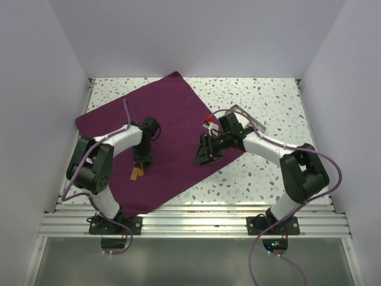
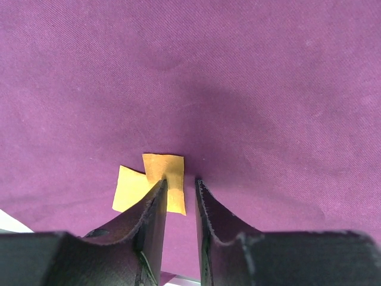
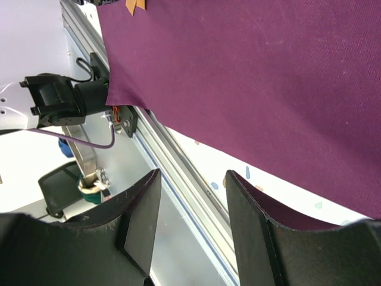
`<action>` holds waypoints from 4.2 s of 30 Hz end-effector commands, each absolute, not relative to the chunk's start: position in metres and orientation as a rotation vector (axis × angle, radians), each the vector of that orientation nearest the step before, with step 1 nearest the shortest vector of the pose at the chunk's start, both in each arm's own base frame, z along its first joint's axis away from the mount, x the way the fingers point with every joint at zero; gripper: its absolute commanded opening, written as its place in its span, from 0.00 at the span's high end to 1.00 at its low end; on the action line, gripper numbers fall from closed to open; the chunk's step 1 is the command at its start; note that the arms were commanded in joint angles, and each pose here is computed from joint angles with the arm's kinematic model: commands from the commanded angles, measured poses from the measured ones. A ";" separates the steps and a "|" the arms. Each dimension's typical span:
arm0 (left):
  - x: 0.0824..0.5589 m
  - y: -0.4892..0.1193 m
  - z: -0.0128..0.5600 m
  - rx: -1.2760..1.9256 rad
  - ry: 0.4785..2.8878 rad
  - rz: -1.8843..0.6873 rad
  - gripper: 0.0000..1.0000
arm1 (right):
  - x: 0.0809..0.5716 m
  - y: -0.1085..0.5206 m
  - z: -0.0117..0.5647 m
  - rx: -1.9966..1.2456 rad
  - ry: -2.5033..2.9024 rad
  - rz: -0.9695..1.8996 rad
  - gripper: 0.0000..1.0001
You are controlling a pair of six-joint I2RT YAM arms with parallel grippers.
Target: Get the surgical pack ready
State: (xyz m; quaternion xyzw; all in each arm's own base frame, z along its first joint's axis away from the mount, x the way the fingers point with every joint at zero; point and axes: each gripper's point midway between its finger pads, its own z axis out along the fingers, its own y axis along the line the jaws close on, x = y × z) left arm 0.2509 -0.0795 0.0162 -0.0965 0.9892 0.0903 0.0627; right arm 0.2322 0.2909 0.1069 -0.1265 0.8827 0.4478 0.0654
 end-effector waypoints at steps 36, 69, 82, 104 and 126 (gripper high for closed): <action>0.264 -0.187 0.144 -0.112 2.672 -0.742 1.00 | 0.237 0.320 0.148 -0.489 2.444 1.650 0.46; 0.206 -0.254 0.259 0.215 2.128 -1.630 1.00 | 0.189 0.344 0.279 -0.723 1.868 2.146 0.41; 0.206 -0.254 0.250 0.215 2.149 -1.619 1.00 | 0.181 0.339 0.291 -0.677 1.792 2.272 0.64; 0.261 -0.205 0.215 0.003 2.326 -1.089 0.32 | 0.244 0.311 0.197 -0.521 2.280 1.480 1.00; 0.286 -0.091 0.095 -0.183 2.684 -0.065 0.25 | 0.456 0.037 0.067 0.596 2.527 0.614 1.00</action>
